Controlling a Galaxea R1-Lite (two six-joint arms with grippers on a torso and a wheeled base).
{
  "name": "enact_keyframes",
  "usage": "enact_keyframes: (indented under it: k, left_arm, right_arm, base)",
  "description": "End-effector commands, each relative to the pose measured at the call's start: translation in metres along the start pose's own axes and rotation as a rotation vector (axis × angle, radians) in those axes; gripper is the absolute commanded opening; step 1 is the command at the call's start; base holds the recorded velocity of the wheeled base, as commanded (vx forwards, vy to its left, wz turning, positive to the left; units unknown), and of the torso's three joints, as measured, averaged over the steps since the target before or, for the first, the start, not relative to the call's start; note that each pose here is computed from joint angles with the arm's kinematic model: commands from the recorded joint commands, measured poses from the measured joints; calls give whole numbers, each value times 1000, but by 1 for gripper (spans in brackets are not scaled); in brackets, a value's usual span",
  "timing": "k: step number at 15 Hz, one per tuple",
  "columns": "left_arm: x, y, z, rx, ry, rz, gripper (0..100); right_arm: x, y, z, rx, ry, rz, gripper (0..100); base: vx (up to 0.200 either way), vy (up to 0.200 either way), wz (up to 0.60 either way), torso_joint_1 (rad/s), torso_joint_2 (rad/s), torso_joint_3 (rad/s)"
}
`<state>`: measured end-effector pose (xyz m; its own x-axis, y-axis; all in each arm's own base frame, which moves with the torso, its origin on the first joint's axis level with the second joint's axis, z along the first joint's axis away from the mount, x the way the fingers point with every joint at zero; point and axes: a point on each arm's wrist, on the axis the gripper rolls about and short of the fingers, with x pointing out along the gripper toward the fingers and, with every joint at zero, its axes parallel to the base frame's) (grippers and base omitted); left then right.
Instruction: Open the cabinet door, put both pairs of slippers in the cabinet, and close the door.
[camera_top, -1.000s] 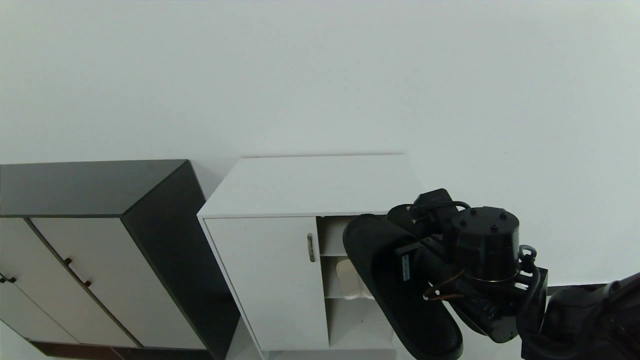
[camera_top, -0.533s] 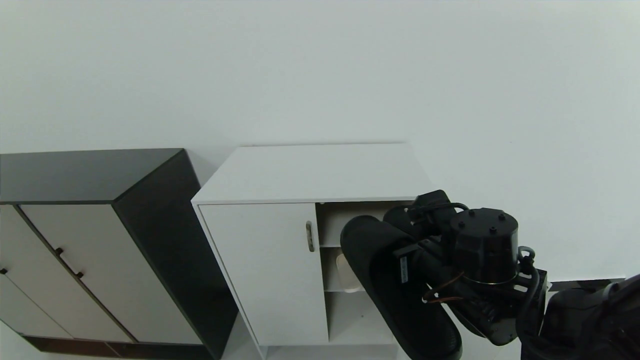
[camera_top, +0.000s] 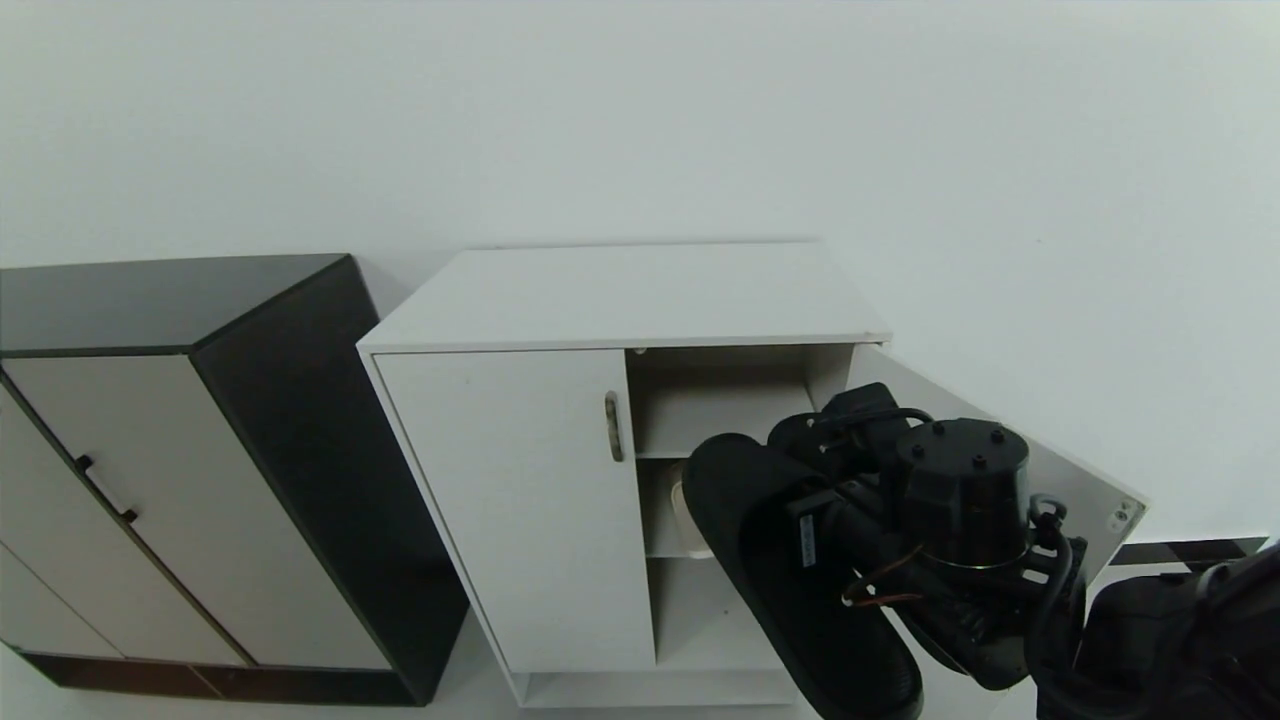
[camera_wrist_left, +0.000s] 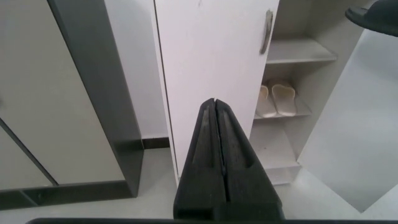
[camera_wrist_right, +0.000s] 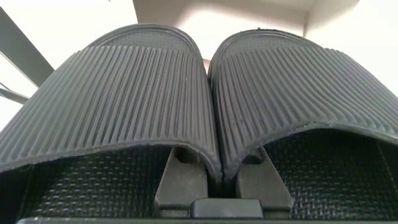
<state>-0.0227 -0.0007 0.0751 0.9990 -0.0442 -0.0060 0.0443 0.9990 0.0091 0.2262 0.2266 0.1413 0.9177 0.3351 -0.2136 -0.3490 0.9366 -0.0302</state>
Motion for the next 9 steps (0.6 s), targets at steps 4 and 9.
enact_keyframes:
  k: [4,9]
  left_arm:
    - [0,0,0,0,2,0,0]
    - [0,0,0,0,2,0,0]
  right_arm:
    - [1,1,-2,-3,8,1,0]
    - [1,1,-2,-3,8,1,0]
  base:
    - [0,0,0,-190,504,316]
    - [0,0,0,-155,481,320]
